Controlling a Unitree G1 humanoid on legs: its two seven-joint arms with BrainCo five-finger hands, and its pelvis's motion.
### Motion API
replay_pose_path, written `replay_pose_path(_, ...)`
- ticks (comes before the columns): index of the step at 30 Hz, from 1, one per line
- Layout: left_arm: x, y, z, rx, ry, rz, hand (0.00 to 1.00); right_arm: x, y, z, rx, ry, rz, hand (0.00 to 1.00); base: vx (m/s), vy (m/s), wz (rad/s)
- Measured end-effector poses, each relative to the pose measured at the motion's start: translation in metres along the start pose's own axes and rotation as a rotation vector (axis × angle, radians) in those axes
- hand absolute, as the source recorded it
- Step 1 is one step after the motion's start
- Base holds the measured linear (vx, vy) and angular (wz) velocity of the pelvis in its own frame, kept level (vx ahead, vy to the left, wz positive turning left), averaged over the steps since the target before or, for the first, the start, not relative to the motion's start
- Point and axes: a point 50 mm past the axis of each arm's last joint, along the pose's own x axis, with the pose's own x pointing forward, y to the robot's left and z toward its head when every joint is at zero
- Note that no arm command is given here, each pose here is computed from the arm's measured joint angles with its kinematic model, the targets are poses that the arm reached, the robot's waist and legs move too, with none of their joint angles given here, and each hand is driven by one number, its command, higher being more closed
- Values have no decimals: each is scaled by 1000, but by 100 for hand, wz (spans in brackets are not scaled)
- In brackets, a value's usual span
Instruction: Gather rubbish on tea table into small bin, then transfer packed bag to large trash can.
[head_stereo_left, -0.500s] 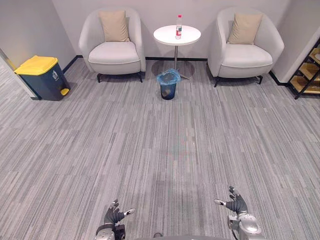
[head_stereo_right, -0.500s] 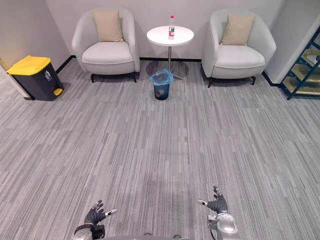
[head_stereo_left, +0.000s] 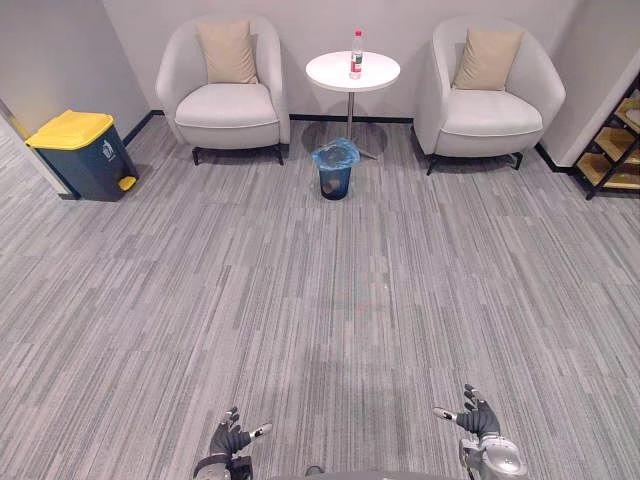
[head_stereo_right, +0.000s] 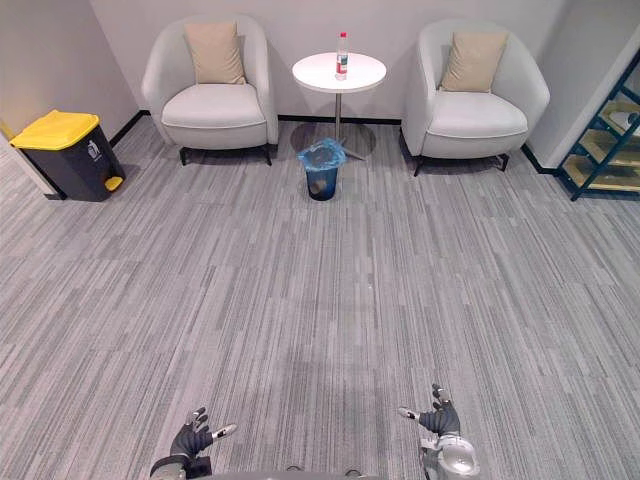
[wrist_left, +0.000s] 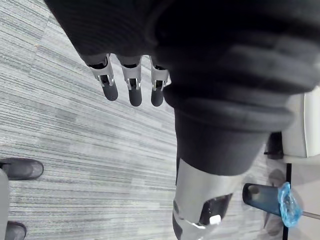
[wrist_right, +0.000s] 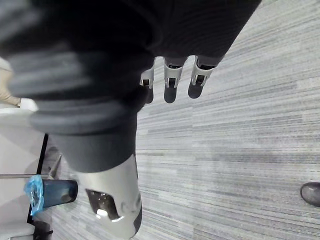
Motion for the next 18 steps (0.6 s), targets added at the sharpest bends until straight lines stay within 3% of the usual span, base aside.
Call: replay_pose_path(18,0,-2,-1,16,2,-10,0,0,0,-1,38,5,-8,0,-29,-40,-6)
